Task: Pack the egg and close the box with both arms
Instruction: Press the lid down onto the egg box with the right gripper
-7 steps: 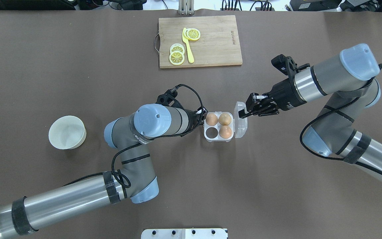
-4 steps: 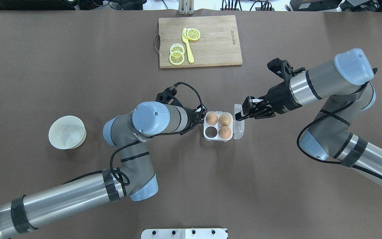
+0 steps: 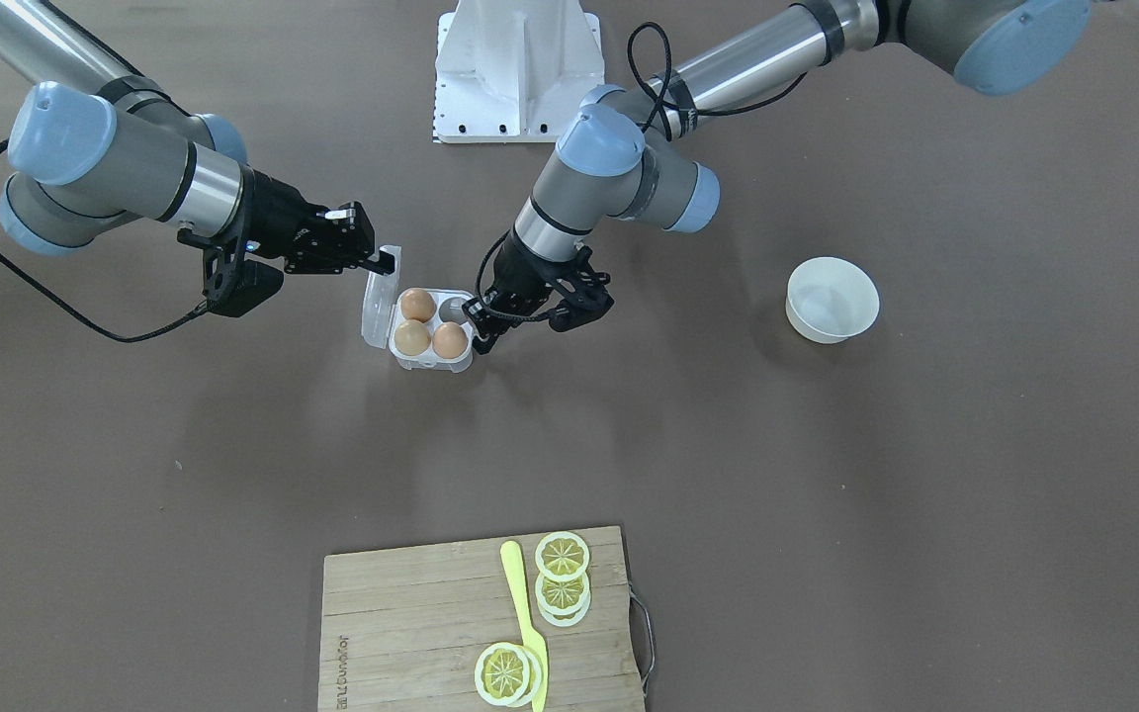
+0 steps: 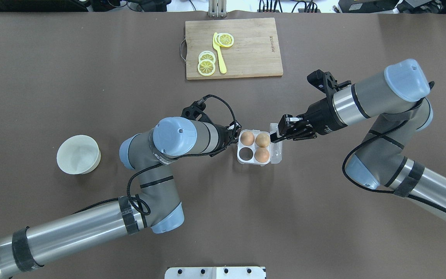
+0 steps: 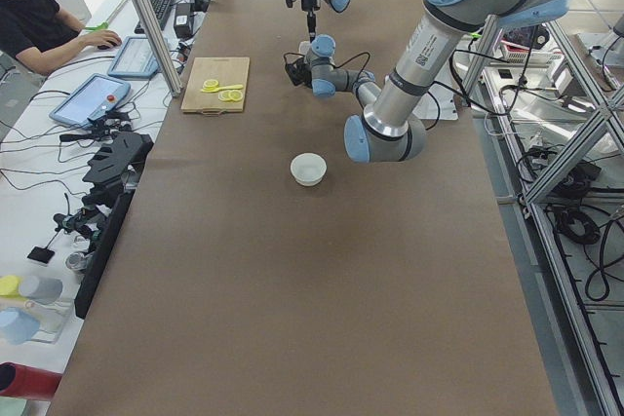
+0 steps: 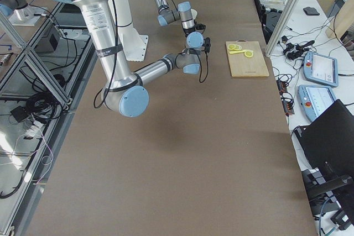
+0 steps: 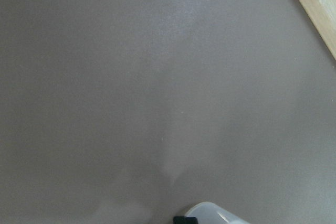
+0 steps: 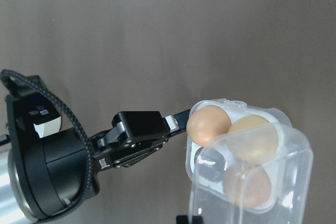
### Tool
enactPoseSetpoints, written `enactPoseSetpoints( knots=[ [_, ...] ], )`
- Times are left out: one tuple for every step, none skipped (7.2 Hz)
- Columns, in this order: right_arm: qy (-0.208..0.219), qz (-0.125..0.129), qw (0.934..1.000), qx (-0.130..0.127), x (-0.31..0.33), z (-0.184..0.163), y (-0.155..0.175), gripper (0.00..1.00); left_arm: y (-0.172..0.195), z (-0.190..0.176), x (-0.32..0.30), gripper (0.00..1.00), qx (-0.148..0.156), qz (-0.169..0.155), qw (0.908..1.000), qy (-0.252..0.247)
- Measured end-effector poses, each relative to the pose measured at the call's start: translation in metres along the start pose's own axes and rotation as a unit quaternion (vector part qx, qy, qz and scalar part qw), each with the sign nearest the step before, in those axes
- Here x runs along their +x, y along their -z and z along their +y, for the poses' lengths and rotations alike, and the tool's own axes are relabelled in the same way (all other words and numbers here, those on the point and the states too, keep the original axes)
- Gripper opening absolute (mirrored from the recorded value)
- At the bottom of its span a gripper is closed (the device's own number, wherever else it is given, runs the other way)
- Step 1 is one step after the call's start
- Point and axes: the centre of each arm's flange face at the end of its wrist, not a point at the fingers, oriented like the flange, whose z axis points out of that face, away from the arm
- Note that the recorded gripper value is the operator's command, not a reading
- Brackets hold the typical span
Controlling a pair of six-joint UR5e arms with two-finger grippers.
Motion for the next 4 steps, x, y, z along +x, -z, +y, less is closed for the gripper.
enactPoseSetpoints(
  knots=[
    [0.001, 0.000, 1.0000, 0.000, -0.002, 0.000, -0.002, 0.08, 0.000, 0.000, 0.000, 0.00, 0.000, 0.000, 1.0000, 0.001],
    [0.001, -0.001, 1.0000, -0.001, -0.005, 0.001, -0.007, 0.13, 0.000, 0.000, 0.000, 0.00, 0.000, 0.000, 1.0000, 0.001],
    [0.002, -0.001, 1.0000, 0.000, -0.007, 0.003, -0.011, 0.22, 0.000, -0.001, -0.001, 0.00, 0.000, 0.000, 1.0000, 0.001],
    [0.003, -0.001, 1.0000, 0.001, -0.008, 0.005, -0.015, 0.39, 0.001, -0.002, -0.002, 0.00, 0.000, 0.000, 1.0000, 0.001]
  ],
)
